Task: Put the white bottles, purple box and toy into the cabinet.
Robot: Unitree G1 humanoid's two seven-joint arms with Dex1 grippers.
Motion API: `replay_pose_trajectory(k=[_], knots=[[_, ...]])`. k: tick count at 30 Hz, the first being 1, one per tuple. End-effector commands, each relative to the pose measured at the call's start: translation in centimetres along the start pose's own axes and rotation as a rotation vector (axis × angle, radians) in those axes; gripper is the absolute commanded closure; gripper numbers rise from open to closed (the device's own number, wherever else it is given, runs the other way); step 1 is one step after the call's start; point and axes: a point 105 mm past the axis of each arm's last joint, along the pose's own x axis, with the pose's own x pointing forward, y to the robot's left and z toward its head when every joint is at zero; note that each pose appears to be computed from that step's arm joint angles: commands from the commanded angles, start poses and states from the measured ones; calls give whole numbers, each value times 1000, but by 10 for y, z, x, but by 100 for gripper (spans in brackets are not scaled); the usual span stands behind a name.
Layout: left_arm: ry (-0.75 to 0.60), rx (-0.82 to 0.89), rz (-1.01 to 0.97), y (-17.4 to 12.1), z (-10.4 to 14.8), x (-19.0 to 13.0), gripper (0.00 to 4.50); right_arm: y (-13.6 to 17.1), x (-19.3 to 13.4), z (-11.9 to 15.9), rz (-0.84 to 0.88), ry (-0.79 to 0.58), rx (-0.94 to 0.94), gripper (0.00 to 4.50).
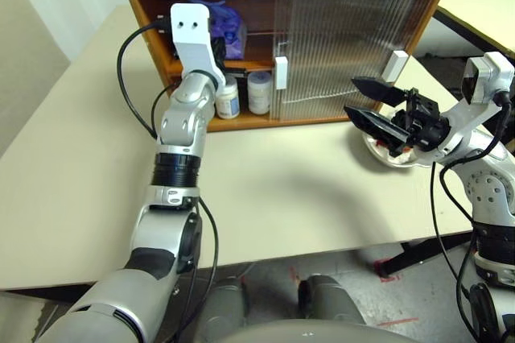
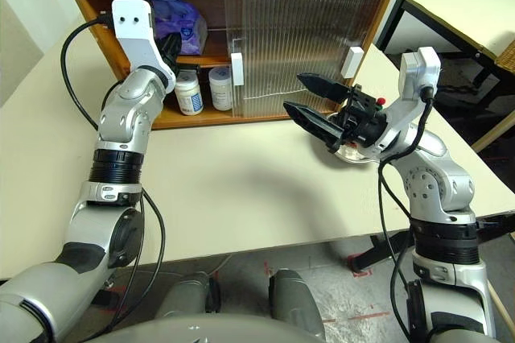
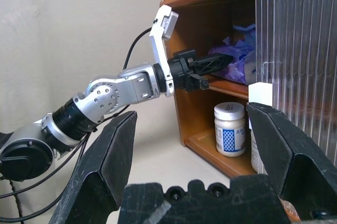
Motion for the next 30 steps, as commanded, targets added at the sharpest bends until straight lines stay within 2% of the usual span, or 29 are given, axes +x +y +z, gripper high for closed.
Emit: replay_pose_trajectory(k=[1, 9, 21, 30], knots=[[20, -18, 23, 5, -5, -3, 449, 0, -2, 3, -8, -5, -20, 0], [5, -29, 19, 3, 5, -9, 449, 0, -3, 4, -9, -3, -22, 0], [65, -21, 49, 13, -14, -15, 449, -1, -2, 4, -9, -6, -27, 0], [81, -14, 68, 16, -20, -5, 449, -1, -2, 4, -6, -6, -30, 0]])
